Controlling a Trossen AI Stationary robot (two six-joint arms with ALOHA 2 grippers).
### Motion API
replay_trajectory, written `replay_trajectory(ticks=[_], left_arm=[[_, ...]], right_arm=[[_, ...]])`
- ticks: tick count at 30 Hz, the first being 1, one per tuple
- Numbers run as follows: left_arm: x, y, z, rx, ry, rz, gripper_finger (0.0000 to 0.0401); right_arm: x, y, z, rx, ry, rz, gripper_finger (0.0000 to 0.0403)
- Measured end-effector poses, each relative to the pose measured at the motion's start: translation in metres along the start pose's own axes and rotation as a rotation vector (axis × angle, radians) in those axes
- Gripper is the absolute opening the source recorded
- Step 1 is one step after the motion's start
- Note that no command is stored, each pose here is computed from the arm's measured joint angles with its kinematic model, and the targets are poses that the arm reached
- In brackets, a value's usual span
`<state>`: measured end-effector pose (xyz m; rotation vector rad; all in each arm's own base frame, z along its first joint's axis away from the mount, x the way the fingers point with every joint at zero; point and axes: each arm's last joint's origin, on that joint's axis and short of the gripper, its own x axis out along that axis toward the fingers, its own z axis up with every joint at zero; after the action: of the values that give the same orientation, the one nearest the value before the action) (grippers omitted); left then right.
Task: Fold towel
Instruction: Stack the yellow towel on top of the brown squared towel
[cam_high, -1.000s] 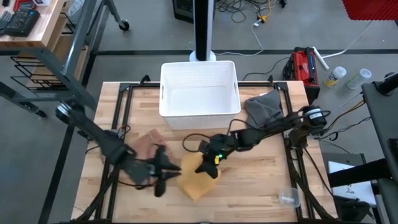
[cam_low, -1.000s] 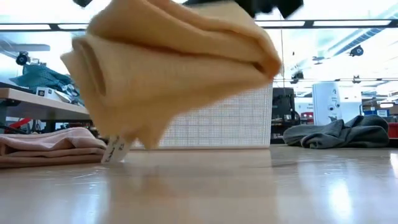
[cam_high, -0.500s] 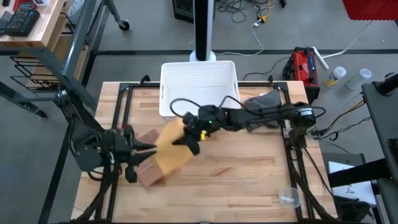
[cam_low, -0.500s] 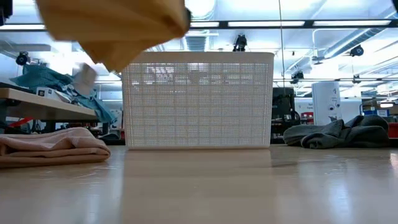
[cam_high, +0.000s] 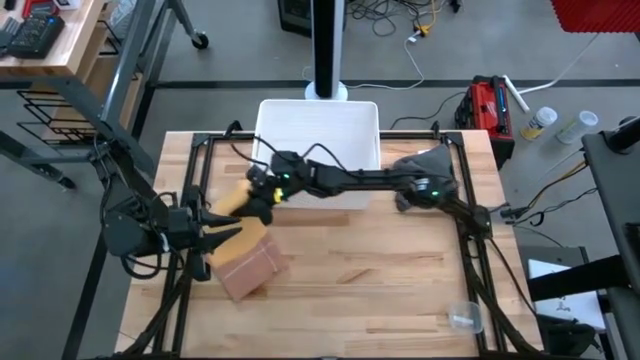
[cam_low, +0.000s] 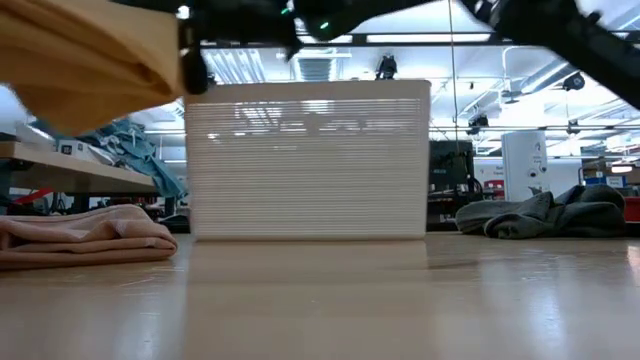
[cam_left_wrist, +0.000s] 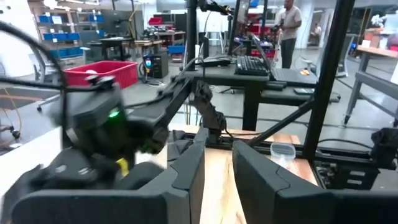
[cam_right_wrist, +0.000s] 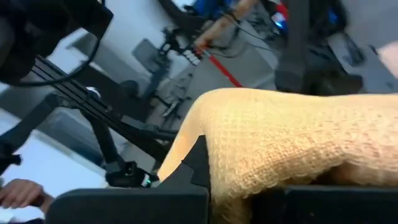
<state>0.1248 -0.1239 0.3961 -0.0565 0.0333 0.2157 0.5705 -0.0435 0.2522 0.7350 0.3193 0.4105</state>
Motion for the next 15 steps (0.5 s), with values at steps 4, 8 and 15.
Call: replay_trajectory(ticks=[4, 8, 15], left_arm=[[-0.003, -0.001, -0.001, 0.015, 0.007, -0.018, 0.0074], [-0.003, -0.003, -0.003, 0.022, 0.011, -0.025, 0.0075], [-0.004, -0.003, -0.003, 0.021, 0.010, -0.025, 0.0075]], right_arm=[[0.009, -0.022, -0.001, -0.002, -0.024, 0.058, 0.0000], [0.014, -0.037, -0.019, 0.038, 0.031, 0.057, 0.0000], [0.039, -0.035, -0.070, 0.084, 0.193, -0.114, 0.0000]])
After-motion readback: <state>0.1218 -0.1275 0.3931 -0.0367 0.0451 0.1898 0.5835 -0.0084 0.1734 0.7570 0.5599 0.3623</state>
